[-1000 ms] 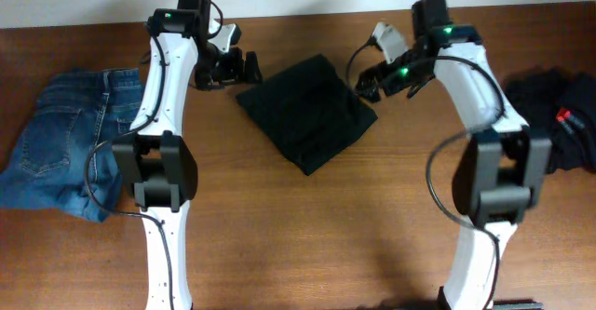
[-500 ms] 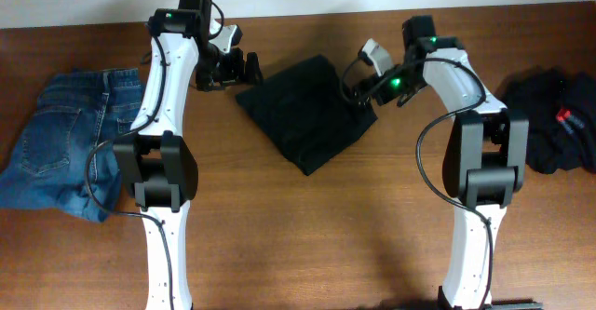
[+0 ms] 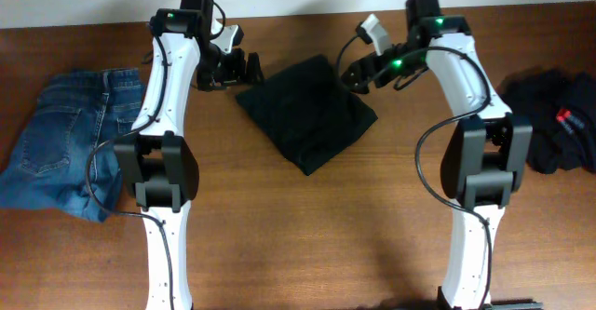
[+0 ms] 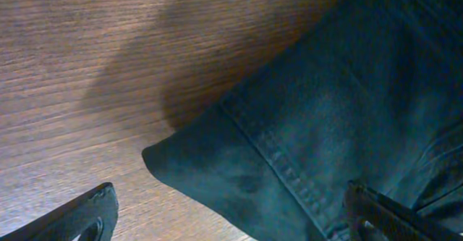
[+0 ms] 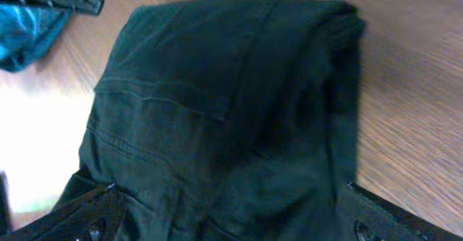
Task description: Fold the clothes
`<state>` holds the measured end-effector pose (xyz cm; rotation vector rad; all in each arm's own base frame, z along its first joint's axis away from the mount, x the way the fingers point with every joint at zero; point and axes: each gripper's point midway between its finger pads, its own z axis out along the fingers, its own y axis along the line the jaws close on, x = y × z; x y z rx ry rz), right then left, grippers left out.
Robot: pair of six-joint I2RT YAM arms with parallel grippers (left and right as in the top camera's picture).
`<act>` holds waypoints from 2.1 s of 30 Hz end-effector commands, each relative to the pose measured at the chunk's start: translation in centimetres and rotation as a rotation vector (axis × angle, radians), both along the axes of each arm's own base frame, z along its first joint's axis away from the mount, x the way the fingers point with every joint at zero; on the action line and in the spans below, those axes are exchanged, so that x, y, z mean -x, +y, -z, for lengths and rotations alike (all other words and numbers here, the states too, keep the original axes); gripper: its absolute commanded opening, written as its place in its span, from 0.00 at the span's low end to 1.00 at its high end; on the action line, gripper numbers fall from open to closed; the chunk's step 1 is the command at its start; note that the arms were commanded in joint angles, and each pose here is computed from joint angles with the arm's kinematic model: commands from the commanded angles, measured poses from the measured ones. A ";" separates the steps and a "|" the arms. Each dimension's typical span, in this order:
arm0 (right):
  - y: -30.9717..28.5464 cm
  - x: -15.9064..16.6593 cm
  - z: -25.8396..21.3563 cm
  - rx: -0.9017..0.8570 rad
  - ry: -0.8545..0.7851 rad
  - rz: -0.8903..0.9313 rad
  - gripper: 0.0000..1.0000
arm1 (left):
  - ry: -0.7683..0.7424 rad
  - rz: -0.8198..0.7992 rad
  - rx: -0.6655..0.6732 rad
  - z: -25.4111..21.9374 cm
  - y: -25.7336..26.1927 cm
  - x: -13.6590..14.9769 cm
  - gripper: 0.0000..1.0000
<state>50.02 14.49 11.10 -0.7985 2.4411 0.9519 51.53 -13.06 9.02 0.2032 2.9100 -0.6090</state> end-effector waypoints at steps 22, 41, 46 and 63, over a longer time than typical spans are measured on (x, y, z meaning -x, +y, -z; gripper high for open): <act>1.0 3.9 14.7 0.271 0.291 -0.052 0.99 | -0.003 0.018 -0.010 -0.2 -0.1 0.2 1.00; 4.4 6.7 12.7 0.109 0.471 -0.036 0.04 | 0.202 0.003 -0.115 0.7 2.2 4.9 0.99; 4.4 6.8 12.7 0.110 0.486 -0.029 0.04 | 0.217 0.001 -0.079 0.5 1.9 5.2 0.99; 4.3 7.2 12.6 0.114 0.503 -0.030 0.04 | 0.278 -0.018 0.006 4.6 -0.4 4.4 0.99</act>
